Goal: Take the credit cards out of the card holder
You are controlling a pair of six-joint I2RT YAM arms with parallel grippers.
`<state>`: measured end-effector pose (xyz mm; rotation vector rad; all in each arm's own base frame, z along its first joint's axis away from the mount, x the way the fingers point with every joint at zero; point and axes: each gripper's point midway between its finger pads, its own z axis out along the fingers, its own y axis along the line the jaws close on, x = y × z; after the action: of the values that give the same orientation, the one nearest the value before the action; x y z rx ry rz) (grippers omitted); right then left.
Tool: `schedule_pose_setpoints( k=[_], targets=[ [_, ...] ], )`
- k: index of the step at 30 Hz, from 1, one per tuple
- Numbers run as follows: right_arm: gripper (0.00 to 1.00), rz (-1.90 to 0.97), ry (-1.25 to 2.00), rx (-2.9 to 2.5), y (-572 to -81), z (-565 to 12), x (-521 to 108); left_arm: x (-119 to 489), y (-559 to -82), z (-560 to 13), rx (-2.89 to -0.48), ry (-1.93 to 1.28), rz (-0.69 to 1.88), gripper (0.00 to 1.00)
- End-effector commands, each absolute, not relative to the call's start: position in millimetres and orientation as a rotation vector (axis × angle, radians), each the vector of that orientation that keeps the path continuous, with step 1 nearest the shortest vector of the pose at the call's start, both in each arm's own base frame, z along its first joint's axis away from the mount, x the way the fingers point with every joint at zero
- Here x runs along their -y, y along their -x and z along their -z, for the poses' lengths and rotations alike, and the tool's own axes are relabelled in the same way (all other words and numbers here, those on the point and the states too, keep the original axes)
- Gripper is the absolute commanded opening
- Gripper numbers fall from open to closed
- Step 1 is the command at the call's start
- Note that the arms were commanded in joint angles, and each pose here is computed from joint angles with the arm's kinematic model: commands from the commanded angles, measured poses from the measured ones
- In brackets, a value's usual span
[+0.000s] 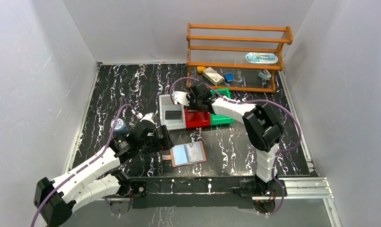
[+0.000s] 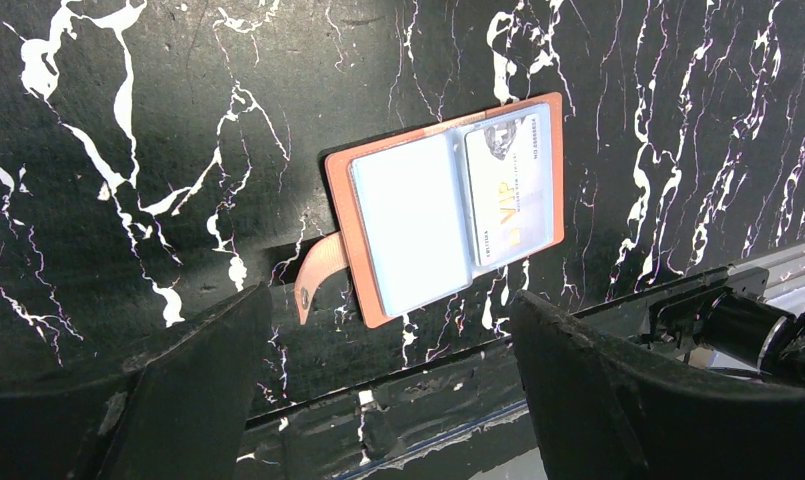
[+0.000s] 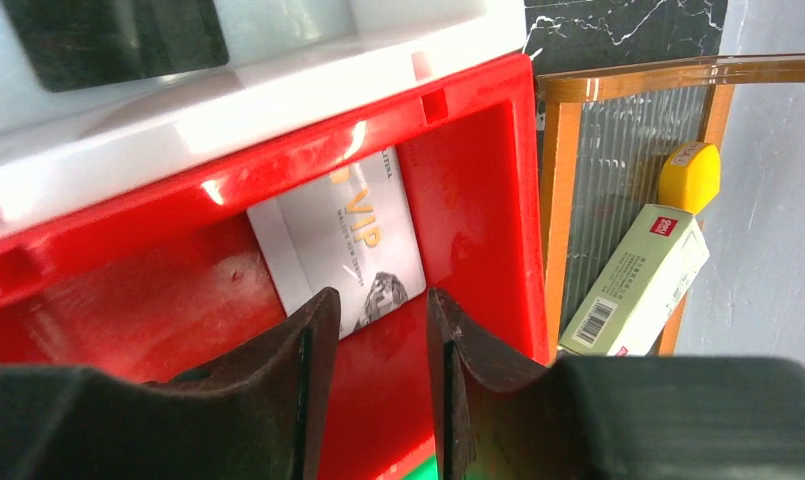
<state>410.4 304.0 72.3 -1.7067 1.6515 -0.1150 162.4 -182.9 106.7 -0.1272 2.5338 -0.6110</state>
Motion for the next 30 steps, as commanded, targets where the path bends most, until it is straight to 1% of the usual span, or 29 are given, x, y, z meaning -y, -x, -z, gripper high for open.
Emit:
schedule_pose_setpoints(
  k=[1,6,9,11,12,15,17,19,23,30],
  targets=[
    [0.46,0.019,1.606,-1.601,-401,-118,-310,181,-162,-108,-2.535,0.129,0.600,0.88],
    [0.47,-0.084,1.486,-1.621,-389,-133,-314,182,-161,-105,-2.544,0.127,0.599,0.88],
    [0.48,-0.167,1.262,-1.735,-393,-140,-318,183,-162,-105,-2.545,0.125,0.602,0.88],
    [0.48,-0.237,1.019,-1.885,-398,-146,-318,184,-162,-104,-2.547,0.121,0.600,0.88],
    [0.48,-0.253,0.915,-1.980,-398,-143,-316,184,-162,-104,-2.547,0.122,0.599,0.88],
    [0.46,-0.335,0.766,-2.216,-386,-127,-320,184,-162,-104,-2.550,0.121,0.598,0.88],
    [0.42,-0.328,0.678,-2.353,-378,-114,-315,184,-162,-103,-2.552,0.117,0.597,0.88],
    [0.40,-0.314,0.562,-2.410,-376,-102,-310,184,-162,-102,-2.555,0.115,0.594,0.88],
    [0.38,-0.377,0.476,-2.431,-371,-93,-314,184,-162,-103,-2.554,0.112,0.596,0.88],
    [0.37,-0.417,0.430,-2.524,-366,-75,-324,185,-162,-102,-2.555,0.122,0.599,0.88]
  ],
)
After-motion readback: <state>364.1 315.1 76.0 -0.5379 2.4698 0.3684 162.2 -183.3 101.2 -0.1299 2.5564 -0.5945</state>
